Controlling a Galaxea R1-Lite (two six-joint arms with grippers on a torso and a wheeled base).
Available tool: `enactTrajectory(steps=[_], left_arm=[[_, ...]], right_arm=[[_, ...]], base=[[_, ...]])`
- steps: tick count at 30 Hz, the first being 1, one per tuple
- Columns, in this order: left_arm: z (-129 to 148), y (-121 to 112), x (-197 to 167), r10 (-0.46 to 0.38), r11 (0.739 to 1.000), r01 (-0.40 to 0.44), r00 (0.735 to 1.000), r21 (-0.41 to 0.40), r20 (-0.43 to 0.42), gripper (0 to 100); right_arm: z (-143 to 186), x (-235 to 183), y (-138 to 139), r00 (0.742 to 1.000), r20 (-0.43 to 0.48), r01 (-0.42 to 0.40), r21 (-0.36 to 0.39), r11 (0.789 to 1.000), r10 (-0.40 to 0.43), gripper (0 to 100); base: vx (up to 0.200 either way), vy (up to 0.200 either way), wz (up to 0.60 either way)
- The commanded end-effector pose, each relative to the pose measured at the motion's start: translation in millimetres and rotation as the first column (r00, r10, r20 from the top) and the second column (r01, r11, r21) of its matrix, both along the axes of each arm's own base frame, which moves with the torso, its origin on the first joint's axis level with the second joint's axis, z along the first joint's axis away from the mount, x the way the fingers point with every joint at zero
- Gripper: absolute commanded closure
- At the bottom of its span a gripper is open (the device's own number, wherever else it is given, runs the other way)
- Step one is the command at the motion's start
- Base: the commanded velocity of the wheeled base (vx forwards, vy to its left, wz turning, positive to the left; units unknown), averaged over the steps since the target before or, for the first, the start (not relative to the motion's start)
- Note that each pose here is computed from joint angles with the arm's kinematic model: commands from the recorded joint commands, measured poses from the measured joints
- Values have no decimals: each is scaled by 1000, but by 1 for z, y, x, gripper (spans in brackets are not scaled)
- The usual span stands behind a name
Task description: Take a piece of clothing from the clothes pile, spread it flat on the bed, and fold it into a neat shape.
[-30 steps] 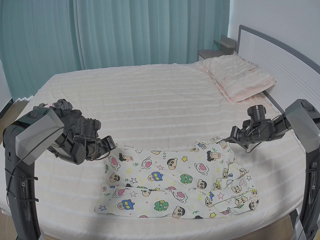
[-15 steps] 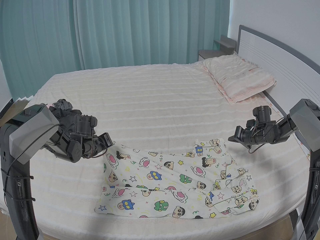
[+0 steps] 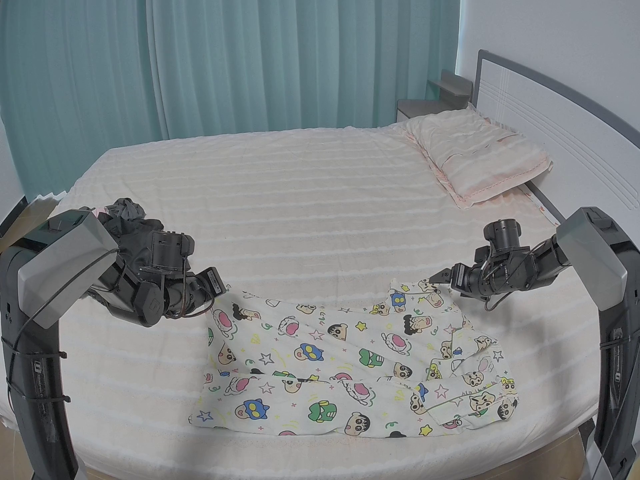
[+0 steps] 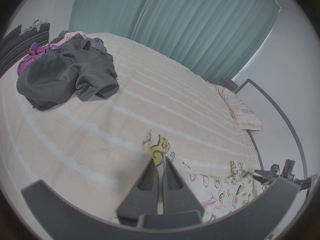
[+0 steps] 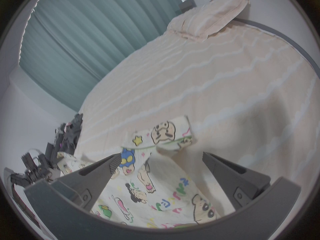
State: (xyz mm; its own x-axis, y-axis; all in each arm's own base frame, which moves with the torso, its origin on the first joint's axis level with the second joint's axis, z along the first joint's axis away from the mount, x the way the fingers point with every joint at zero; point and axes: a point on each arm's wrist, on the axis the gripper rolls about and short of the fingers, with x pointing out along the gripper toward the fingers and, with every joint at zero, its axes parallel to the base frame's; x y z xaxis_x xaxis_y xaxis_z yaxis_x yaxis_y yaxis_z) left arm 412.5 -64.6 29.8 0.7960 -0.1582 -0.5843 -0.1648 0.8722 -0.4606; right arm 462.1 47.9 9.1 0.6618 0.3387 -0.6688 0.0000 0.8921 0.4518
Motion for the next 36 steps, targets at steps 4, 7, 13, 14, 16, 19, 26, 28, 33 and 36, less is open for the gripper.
enactTrajectory(steps=[4,7,13,14,16,19,26,28,33,36], left_arm=[[-1,-2,0,-3,1000,3,1000,0,-3,100],[-1,-2,0,-3,1000,3,1000,0,-2,100],[1,-4,-1,-8,1000,8,1000,-1,3,100],[1,-4,-1,-8,1000,8,1000,-1,2,100],[0,-6,-1,-12,1000,12,1000,-1,0,100],[1,-6,-1,-14,1000,14,1000,-1,2,100],[1,-6,-2,-12,1000,12,1000,1,-8,100],[1,-6,-2,-12,1000,12,1000,2,-18,100],[3,-6,-1,-12,1000,12,1000,1,-12,100],[4,-5,0,-11,1000,11,1000,1,-9,100]], right_arm=[[-14,4,26,993,-63,-103,-38,994,100,0],[-13,5,29,988,-80,-136,-60,989,131,0],[-12,6,30,984,-104,-153,-49,987,148,100],[-11,6,30,983,-107,-154,-47,987,149,100],[-12,5,29,981,-125,-157,-40,987,151,100],[-13,3,28,973,-140,-182,15,983,182,100],[-16,1,12,979,-138,-141,54,989,147,100],[-17,-3,1,985,-102,-131,71,989,138,100],[-14,-15,-17,989,10,-147,144,979,147,100],[-10,-20,-22,990,48,-142,174,974,136,100]], base=[[0,0,0],[0,0,0],[0,0,0],[0,0,0],[0,0,0],[0,0,0],[0,0,0],[0,0,0],[0,0,0],[0,0,0]])
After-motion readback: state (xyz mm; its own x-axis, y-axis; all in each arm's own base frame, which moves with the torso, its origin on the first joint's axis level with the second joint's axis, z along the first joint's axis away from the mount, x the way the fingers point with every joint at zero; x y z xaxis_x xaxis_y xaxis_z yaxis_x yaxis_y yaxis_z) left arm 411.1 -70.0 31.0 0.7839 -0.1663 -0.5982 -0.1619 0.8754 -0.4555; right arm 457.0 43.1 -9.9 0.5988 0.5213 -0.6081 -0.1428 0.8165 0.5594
